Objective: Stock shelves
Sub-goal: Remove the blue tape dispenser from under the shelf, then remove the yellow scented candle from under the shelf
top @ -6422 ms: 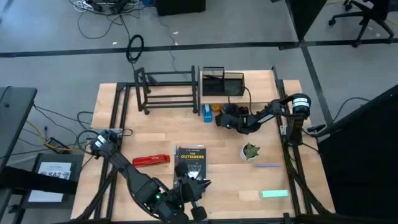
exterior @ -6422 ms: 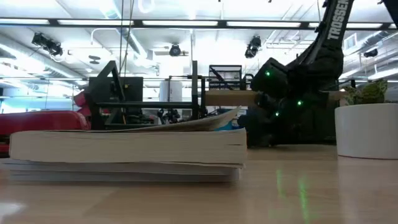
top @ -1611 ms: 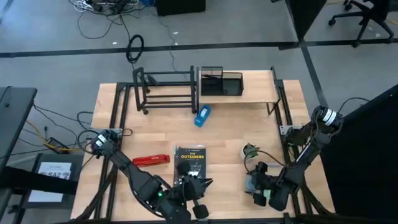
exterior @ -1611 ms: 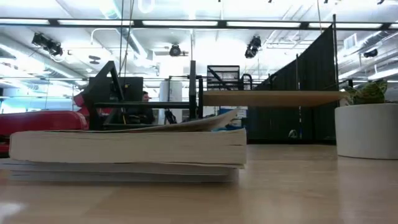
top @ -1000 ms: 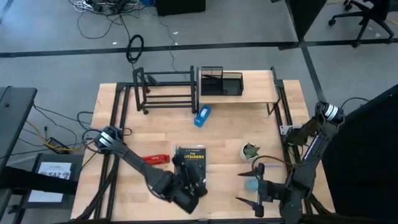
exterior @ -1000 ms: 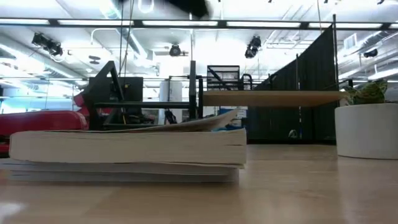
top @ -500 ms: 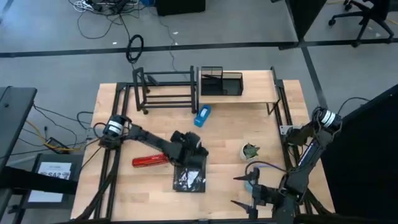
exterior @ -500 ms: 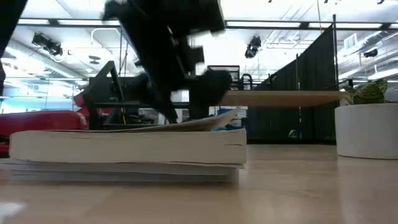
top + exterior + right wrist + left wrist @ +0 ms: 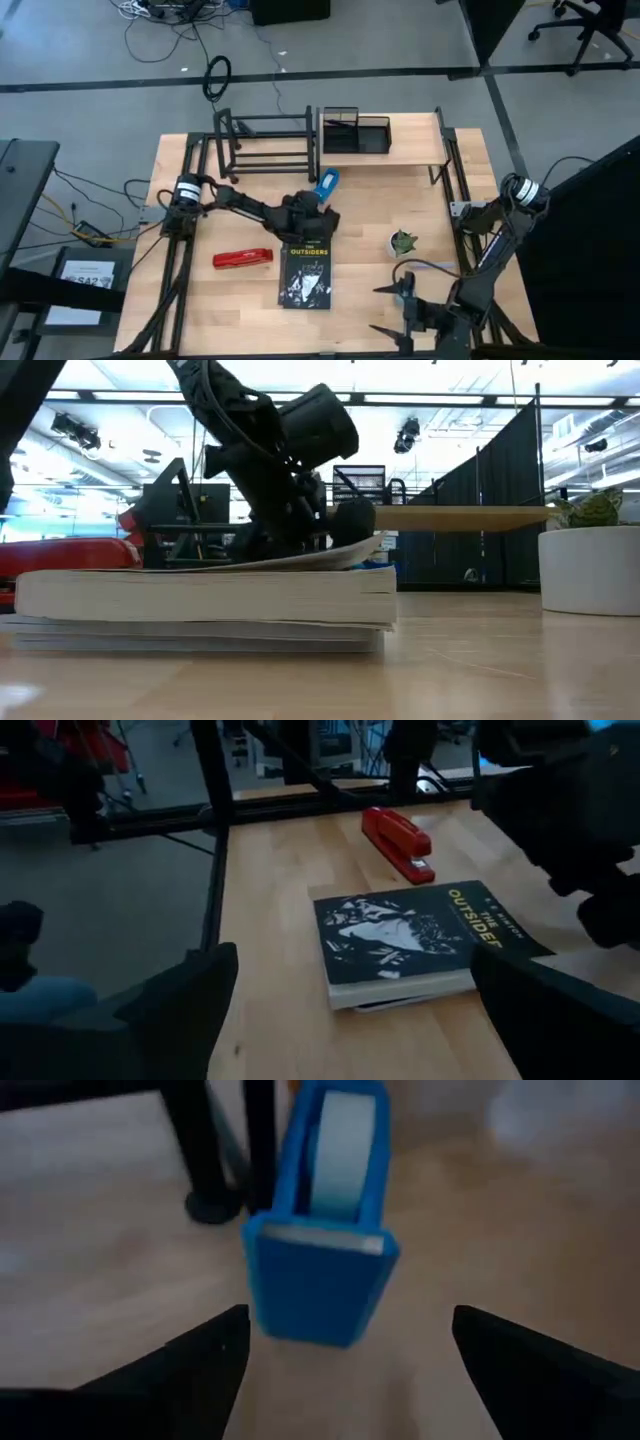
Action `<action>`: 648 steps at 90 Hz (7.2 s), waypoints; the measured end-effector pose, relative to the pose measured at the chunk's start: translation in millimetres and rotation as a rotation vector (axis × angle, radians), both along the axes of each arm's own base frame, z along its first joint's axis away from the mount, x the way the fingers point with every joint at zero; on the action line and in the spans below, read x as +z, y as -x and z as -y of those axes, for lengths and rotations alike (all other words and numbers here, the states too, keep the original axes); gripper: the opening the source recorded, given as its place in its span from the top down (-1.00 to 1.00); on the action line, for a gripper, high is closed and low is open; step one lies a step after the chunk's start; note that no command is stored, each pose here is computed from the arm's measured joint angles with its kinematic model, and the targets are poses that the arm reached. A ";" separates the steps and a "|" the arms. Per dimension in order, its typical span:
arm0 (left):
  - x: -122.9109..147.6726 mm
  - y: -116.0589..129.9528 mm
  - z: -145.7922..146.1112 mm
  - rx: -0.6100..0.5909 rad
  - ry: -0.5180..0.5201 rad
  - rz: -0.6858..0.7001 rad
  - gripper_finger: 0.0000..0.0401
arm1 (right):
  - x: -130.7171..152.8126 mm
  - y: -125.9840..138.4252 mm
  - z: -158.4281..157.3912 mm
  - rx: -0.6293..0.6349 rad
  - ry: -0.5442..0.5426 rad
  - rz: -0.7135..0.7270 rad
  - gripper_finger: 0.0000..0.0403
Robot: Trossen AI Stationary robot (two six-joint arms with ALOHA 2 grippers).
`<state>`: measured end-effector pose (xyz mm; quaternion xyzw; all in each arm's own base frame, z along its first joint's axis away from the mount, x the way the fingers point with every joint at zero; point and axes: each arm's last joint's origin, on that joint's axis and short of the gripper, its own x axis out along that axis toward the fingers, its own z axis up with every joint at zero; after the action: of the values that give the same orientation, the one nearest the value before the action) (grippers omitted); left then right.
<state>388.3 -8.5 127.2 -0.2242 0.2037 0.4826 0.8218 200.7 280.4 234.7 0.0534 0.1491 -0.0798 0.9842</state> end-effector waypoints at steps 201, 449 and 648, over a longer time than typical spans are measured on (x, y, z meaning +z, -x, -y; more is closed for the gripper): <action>-14.0 -76.3 -3.0 -0.012 -0.005 0.084 -0.56 | -4.8 -3.2 29.7 -0.155 -0.039 -0.079 -0.85; 158.8 17.8 206.7 -0.330 -0.285 -0.227 -0.23 | -91.4 -95.7 257.7 -0.585 -0.103 -0.534 0.14; 293.3 102.8 299.9 -0.636 -0.531 0.101 -0.23 | 22.2 -218.4 54.8 0.165 0.512 -0.767 -0.52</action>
<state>285.5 -308.4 420.5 0.0463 0.0908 0.2290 0.9681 419.2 225.6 256.9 -0.2366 0.4814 -0.0494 0.8425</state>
